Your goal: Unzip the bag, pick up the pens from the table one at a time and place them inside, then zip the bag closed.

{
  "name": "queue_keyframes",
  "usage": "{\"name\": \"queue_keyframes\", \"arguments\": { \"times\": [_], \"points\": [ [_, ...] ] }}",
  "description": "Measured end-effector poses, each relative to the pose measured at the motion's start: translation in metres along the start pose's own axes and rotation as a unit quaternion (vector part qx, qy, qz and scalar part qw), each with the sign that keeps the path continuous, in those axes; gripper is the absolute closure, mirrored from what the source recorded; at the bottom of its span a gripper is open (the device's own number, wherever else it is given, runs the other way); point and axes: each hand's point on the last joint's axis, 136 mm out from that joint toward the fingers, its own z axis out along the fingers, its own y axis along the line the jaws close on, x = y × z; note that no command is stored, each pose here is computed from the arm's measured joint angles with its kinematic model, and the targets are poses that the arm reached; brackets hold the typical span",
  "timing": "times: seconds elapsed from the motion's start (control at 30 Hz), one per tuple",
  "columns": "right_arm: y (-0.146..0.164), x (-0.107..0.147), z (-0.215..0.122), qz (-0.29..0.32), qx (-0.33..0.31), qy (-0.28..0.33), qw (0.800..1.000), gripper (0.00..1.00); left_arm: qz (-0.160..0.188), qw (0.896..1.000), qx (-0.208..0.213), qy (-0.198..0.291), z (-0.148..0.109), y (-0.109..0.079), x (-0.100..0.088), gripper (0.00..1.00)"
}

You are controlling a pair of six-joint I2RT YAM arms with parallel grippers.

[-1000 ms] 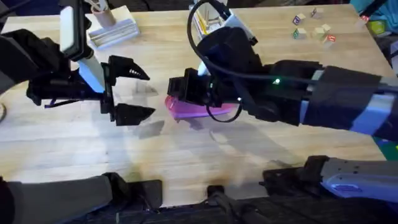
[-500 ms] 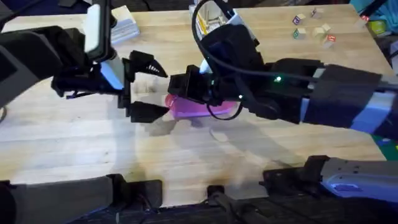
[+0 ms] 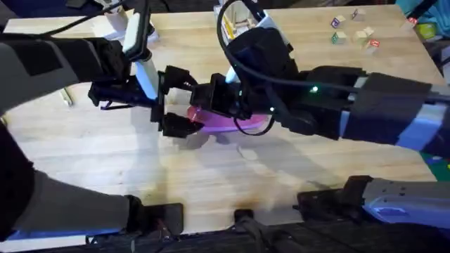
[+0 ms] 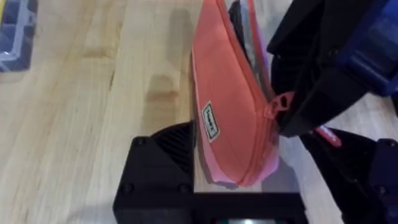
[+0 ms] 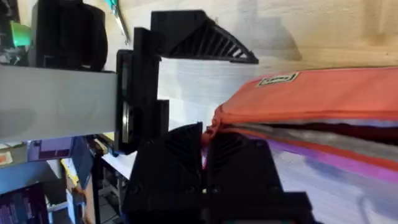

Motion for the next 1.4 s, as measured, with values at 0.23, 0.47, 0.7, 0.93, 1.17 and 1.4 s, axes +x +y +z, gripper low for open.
{"name": "queue_keyframes", "arguments": {
  "times": [0.23,0.47,0.7,0.93,1.17,1.4],
  "points": [
    [0.0,-0.001,0.0,0.0,0.0,-0.002,1.0,0.97,-0.001,1.0,-0.002,-0.014,0.0,0.001,-0.005,0.505],
    [-0.001,-0.006,0.0,0.003,-0.001,-0.007,1.0,0.97,0.002,1.0,-0.001,-0.015,0.001,0.002,-0.005,0.957],
    [-0.026,-0.02,-0.01,0.036,0.029,-0.001,0.999,0.97,0.004,1.0,-0.002,-0.014,0.001,0.002,-0.005,0.957],
    [-0.043,-0.032,-0.018,0.06,0.045,0.011,0.997,0.97,0.008,1.0,0.0,-0.015,0.003,0.002,-0.006,0.957],
    [-0.061,-0.043,-0.025,0.059,0.058,0.018,0.996,0.97,0.01,1.0,-0.001,-0.016,0.003,0.003,-0.006,0.957],
    [-0.094,-0.058,-0.039,0.084,0.088,0.021,0.992,0.97,0.013,1.0,0.001,-0.019,0.004,0.002,-0.008,0.957]
  ]
}}
